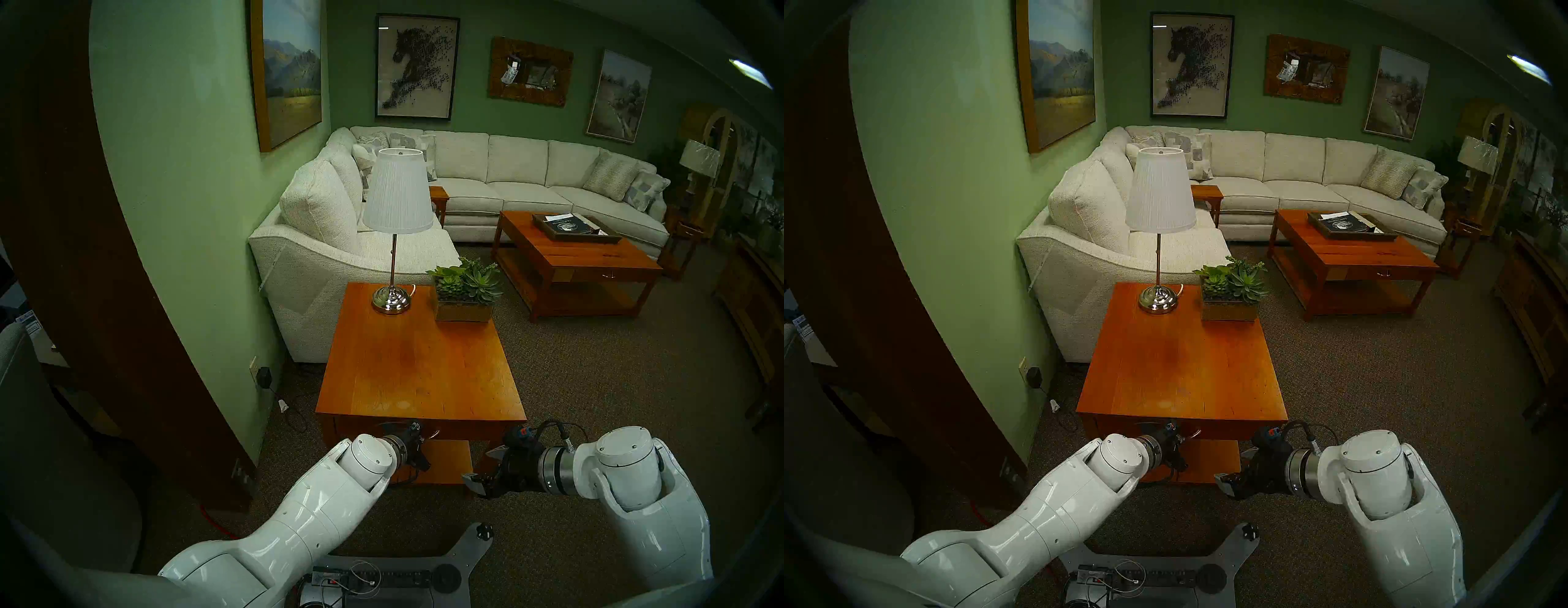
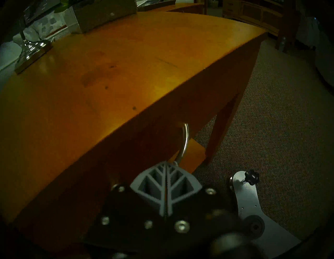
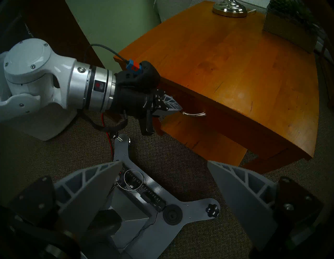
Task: Open the drawer, take out the contents and close the drawer
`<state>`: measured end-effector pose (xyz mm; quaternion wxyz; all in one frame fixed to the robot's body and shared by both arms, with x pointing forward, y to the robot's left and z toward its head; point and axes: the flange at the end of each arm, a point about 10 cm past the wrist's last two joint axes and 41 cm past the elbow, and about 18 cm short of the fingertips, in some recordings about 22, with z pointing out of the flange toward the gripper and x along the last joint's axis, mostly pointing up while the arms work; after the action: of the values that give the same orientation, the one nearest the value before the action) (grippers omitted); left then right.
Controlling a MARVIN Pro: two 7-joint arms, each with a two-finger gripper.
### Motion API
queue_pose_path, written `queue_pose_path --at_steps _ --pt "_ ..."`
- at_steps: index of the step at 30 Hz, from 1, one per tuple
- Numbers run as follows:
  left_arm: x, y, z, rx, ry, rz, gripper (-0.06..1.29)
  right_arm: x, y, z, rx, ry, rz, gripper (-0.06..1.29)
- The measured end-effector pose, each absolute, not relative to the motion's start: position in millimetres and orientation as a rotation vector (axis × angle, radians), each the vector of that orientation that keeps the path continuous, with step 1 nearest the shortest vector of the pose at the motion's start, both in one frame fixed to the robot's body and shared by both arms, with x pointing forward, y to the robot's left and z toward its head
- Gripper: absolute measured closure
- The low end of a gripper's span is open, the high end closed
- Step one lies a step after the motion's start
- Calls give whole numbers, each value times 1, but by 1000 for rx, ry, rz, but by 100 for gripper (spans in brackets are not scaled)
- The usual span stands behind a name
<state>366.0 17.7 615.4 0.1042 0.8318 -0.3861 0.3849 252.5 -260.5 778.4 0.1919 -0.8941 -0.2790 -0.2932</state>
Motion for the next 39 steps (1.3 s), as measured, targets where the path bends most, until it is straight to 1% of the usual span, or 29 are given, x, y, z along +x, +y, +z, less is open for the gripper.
queue_pose_path --at_steps 15,39 --pt "378 14 616 2466 -1141 1208 125 252 -261 778 -2510 -783 -823 0" --pt "378 12 601 2473 -1149 1228 125 252 -260 778 -2510 -784 -824 0"
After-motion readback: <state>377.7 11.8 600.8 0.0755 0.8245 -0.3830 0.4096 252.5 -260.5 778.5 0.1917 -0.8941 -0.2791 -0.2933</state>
